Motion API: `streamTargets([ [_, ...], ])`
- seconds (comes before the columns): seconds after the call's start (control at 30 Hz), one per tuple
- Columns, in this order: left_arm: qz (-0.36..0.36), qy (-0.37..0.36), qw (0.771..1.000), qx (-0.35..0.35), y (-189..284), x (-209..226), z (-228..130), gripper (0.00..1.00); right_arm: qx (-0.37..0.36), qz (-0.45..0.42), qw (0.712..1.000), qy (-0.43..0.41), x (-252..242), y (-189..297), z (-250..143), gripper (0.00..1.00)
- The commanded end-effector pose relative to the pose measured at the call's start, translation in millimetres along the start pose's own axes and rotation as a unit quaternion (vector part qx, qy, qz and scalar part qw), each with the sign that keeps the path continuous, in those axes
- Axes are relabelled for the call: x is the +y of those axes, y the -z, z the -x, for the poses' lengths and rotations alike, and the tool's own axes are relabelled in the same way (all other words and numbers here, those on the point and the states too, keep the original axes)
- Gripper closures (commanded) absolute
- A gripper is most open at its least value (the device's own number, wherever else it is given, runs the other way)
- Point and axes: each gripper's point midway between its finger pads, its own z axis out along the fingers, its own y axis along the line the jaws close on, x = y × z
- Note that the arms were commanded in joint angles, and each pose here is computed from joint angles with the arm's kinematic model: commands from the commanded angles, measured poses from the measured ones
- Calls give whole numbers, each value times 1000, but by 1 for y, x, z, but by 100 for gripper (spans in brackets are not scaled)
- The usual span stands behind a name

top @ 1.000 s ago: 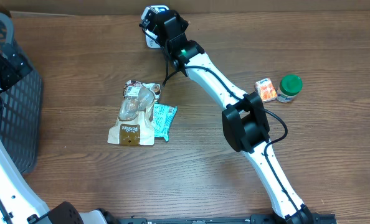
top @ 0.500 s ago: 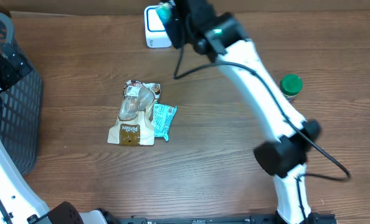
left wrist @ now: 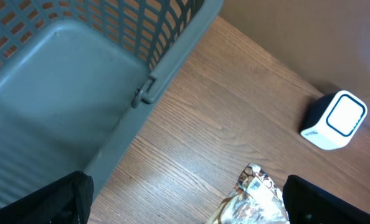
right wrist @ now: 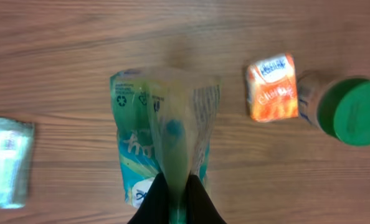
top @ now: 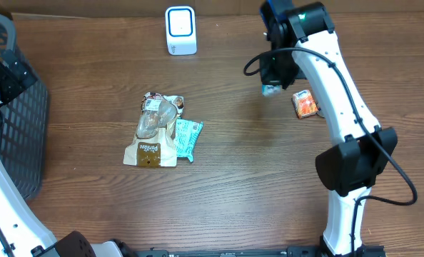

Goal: Scan the item barcode
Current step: 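Place green wipes pack near jar at right and release, then move right gripper to large green wipes pack and grasp it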

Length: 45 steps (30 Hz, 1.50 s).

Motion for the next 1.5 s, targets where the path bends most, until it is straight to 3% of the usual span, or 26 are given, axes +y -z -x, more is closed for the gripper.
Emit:
streamTargets([
  [0.0, 0, -11, 1000, -5, 2, -1, 2, 1, 42, -17, 998, -33, -26, -34, -8, 96],
  [0.3, 0, -11, 1000, -5, 2, -1, 2, 1, 74, -58, 992, -79, -89, -101, -19, 95],
  [0.33, 0, -11, 1000, -5, 2, -1, 2, 0, 69, -57, 993, -82, -92, -103, -16, 78],
  [0.37, 0, -11, 1000, -5, 2, -1, 2, 0, 65, -56, 993, -82, -93, -103, -14, 68],
  [0.43, 0, -11, 1000, -5, 2, -1, 2, 1, 57, -54, 994, -73, -93, -104, -10, 54],
  [0.47, 0, -11, 1000, -5, 2, -1, 2, 1, 54, -53, 995, -69, -93, -103, -8, 48],
  [0.57, 0, -11, 1000, -5, 2, -1, 2, 1, 47, -51, 995, -69, -92, -100, -4, 44],
  [0.73, 0, -11, 1000, -5, 2, -1, 2, 0, 39, 4, 997, -60, -66, -80, 4, 44],
  [0.83, 0, -11, 1000, -5, 2, -1, 2, 0, 41, 81, 995, -39, -33, -70, 6, 44],
  [0.87, 0, -11, 1000, -5, 2, -1, 2, 1, 47, 143, 988, -31, -7, -65, 4, 45],
  [1.03, 0, -11, 1000, -5, 2, -1, 2, 1, 64, 246, 967, -4, 52, -57, -6, 48],
  [1.37, 0, -11, 1000, -5, 2, -1, 2, 1, 104, 267, 958, 20, 140, -80, -50, 60],
  [1.47, 0, -11, 1000, -5, 2, -1, 2, 0, 101, 272, 957, 21, 171, -92, -63, 68],
])
